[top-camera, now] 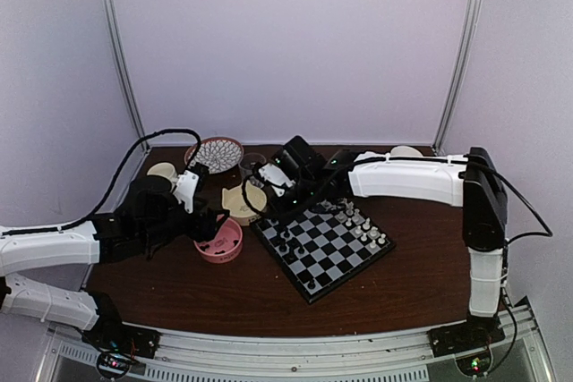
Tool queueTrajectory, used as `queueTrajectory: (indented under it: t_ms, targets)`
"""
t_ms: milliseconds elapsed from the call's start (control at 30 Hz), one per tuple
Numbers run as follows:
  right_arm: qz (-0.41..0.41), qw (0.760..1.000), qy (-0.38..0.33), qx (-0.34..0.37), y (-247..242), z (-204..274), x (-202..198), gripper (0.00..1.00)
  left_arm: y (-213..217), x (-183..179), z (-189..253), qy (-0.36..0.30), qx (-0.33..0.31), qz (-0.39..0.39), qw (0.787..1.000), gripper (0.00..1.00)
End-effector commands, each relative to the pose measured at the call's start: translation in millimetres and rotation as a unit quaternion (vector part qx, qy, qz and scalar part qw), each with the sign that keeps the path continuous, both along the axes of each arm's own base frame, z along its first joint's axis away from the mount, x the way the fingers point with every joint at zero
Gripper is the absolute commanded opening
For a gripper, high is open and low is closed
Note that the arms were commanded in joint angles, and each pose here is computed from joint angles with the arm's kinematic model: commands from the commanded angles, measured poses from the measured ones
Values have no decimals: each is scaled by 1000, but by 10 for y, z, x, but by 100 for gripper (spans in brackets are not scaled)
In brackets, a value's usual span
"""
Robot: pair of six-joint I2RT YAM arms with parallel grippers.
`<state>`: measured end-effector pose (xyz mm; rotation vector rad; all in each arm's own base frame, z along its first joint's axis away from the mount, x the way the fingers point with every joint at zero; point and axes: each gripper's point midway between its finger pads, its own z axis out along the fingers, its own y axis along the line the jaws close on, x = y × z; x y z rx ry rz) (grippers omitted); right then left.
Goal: Set up the chess pieces on the board
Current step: Place the knight at g8.
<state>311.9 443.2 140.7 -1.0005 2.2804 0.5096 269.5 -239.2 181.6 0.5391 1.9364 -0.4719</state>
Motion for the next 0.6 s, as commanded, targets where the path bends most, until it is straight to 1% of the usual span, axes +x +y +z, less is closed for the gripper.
queueTrajectory:
  t_ms: [0,133,300,567]
  targets:
    - [6,996,-32,-78,-34,-103,4,0,229,106,-64,18,-10,75,997,71]
    - [13,994,-40,-102,51,-201,33,0,360,153,-114,31,-14,107,994,72]
    - [17,991,-44,-122,127,-335,77,0,446,174,-128,36,-11,128,991,73]
    - [15,989,-50,-139,169,-453,156,0,501,190,-93,32,-17,140,989,73]
